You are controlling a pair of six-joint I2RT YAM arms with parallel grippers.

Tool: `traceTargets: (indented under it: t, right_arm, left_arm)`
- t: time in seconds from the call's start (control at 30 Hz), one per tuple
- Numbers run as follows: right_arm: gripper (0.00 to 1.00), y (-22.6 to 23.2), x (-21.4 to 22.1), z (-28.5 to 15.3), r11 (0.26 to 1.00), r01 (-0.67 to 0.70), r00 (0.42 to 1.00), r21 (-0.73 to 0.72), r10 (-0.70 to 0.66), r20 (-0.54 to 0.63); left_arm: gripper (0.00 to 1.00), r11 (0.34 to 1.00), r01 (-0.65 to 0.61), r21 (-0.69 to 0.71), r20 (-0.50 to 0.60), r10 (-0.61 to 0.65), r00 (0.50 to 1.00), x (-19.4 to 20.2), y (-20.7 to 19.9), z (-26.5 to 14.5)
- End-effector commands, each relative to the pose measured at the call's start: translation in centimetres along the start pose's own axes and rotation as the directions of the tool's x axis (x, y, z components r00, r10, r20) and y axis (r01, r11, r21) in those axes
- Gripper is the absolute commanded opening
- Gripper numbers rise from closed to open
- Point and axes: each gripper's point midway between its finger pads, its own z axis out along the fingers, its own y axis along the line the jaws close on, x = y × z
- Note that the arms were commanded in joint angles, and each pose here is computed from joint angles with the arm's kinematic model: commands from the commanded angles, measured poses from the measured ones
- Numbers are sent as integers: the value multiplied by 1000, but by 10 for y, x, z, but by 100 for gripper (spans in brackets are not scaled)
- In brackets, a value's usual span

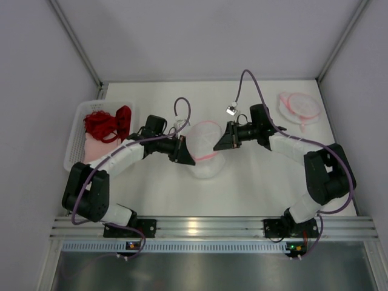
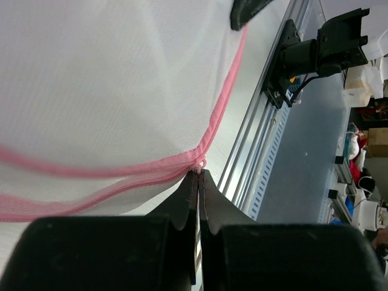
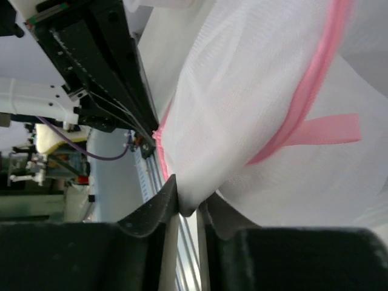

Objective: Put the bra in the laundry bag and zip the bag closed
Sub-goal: Zip the zipper on the laundry bag.

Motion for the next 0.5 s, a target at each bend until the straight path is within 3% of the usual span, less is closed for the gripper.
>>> traceTargets:
  t: [0.0,0.1,0.17,0.2,0.3,0.47]
  right_arm:
    - [19,-8,-40,-7,993,89,993,74,-94,68]
    - [47,-13,-41,-10,991,37,998,132,-44,46]
    - [54,-15,-42,-15,987,21,998,158,-29,49]
    - [62,-12,-39,-20,986,5,999,170,-13,46]
    - [66,-13,-33,-36,976,-26,999,216,16,47]
    - [63,0,-12,-47,974,-95,995,205,92,25]
  left_arm:
    - [0,999,-44,-4,0,44,999,-4,-10,-9]
    - [0,999,-41,6,28,41,999,-18,-15,-10]
    - [0,999,-34,14,48,33,998,-24,-18,-9]
    - [0,1000,-12,18,53,11,999,-26,-21,-9]
    - [0,1000,-8,26,76,6,997,-32,-24,-6]
    - [0,998,-29,46,82,25,996,-36,-33,8]
